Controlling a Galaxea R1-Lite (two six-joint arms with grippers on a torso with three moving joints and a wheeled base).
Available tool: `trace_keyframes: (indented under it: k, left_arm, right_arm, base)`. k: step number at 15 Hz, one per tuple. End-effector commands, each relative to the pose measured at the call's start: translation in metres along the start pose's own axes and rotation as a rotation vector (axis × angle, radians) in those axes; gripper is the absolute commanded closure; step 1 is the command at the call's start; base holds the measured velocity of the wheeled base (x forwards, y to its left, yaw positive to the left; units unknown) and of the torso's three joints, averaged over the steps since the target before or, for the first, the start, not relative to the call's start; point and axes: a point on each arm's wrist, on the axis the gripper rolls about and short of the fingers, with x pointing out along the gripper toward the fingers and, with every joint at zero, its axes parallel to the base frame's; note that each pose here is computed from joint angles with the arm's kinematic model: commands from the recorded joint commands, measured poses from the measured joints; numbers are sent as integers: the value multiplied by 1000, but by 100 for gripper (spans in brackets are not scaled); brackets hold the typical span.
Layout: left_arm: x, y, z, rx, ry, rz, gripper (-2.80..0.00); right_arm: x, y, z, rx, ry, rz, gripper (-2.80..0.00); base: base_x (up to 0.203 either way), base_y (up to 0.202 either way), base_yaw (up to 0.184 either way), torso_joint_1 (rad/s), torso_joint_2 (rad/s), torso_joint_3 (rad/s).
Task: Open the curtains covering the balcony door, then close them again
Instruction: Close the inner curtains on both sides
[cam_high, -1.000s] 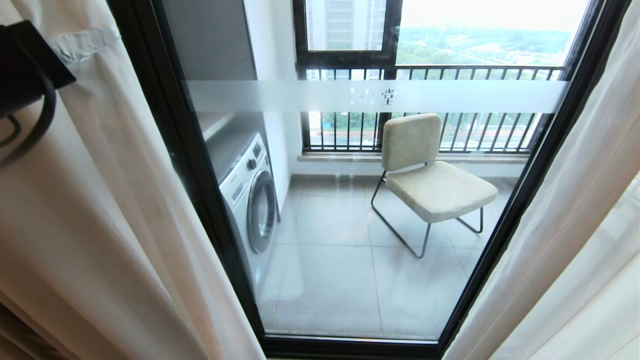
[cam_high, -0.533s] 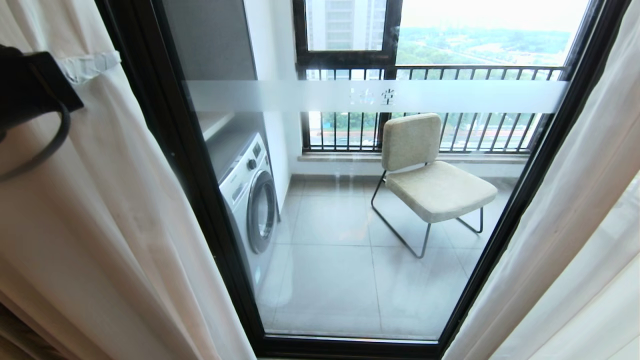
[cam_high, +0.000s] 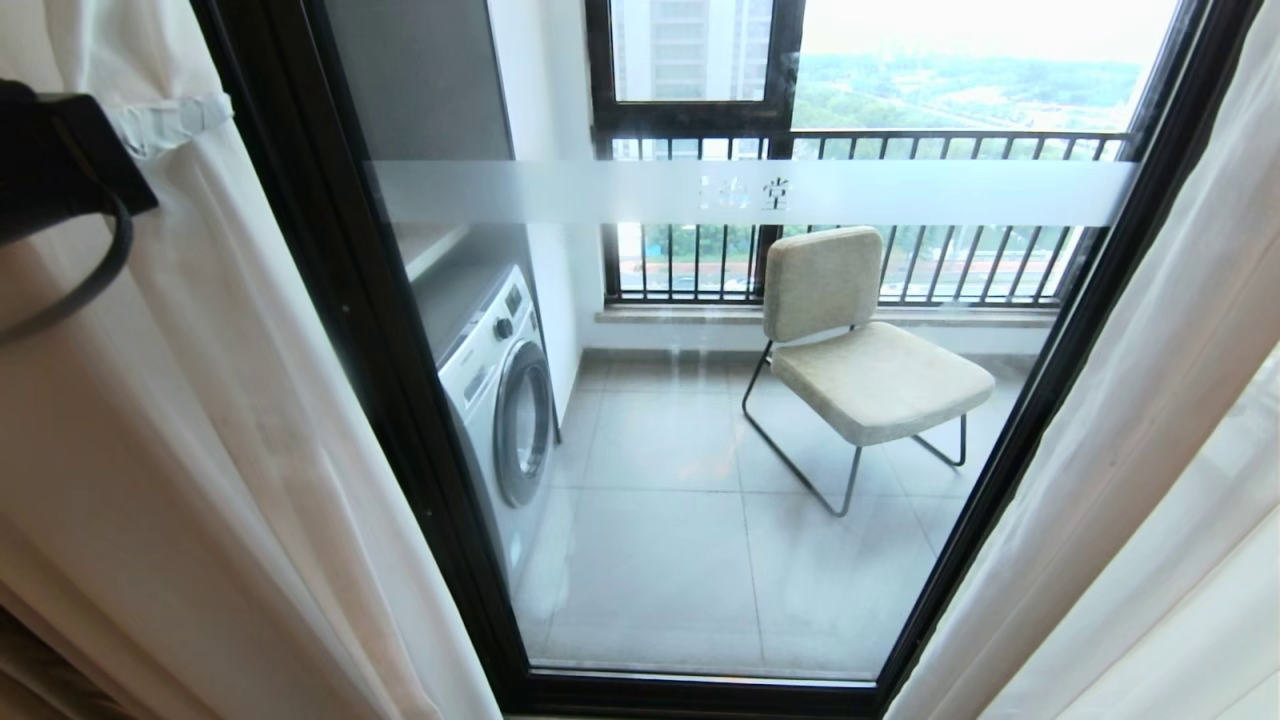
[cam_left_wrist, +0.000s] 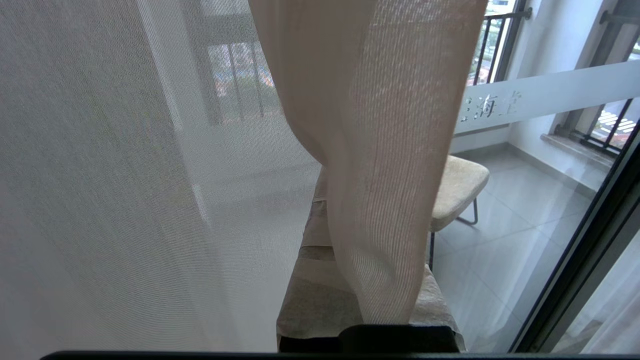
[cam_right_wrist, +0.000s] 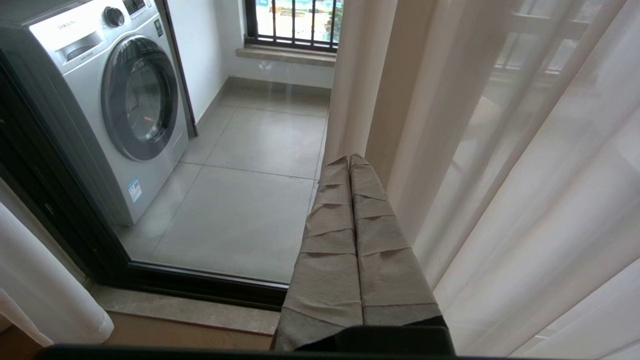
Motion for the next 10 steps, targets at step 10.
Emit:
trace_keyframes:
  k: [10]
  left_arm:
    - [-5, -5, 4, 6, -16, -15, 0]
  right_arm:
    - [0, 0, 0, -1, -1, 2, 0]
  base:
    - [0, 0, 0, 0, 0, 0]
